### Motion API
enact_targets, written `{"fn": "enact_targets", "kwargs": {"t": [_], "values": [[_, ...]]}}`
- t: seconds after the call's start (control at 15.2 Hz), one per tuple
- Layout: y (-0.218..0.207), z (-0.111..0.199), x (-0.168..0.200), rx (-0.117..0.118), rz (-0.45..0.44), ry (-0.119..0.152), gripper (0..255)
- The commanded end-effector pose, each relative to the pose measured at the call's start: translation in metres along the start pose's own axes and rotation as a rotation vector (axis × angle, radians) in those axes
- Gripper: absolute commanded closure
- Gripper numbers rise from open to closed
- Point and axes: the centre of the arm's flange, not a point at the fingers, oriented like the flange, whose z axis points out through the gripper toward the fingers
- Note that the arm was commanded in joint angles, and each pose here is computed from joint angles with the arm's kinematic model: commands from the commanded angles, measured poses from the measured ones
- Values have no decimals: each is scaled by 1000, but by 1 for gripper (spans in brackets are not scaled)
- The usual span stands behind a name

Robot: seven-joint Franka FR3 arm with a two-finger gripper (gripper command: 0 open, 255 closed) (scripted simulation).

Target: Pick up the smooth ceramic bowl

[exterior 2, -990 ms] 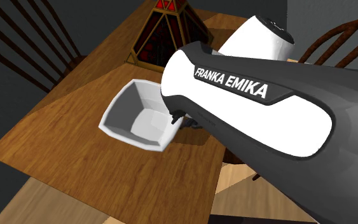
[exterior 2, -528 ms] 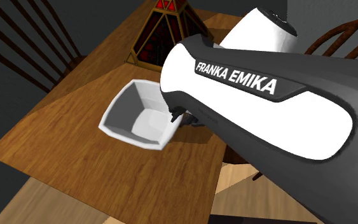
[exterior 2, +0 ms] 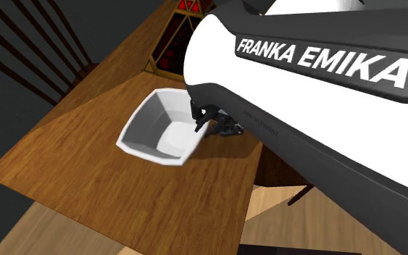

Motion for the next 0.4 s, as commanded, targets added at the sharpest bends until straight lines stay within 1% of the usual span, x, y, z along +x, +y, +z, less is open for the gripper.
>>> {"fn": "enact_targets", "kwargs": {"t": [0.0,0.2,0.33], "values": [[-5,-11,-1,1,0,1,255],[-12,-25,-3,1,0,1,255],[-12,-26,-3,1,0,1,255]]}}
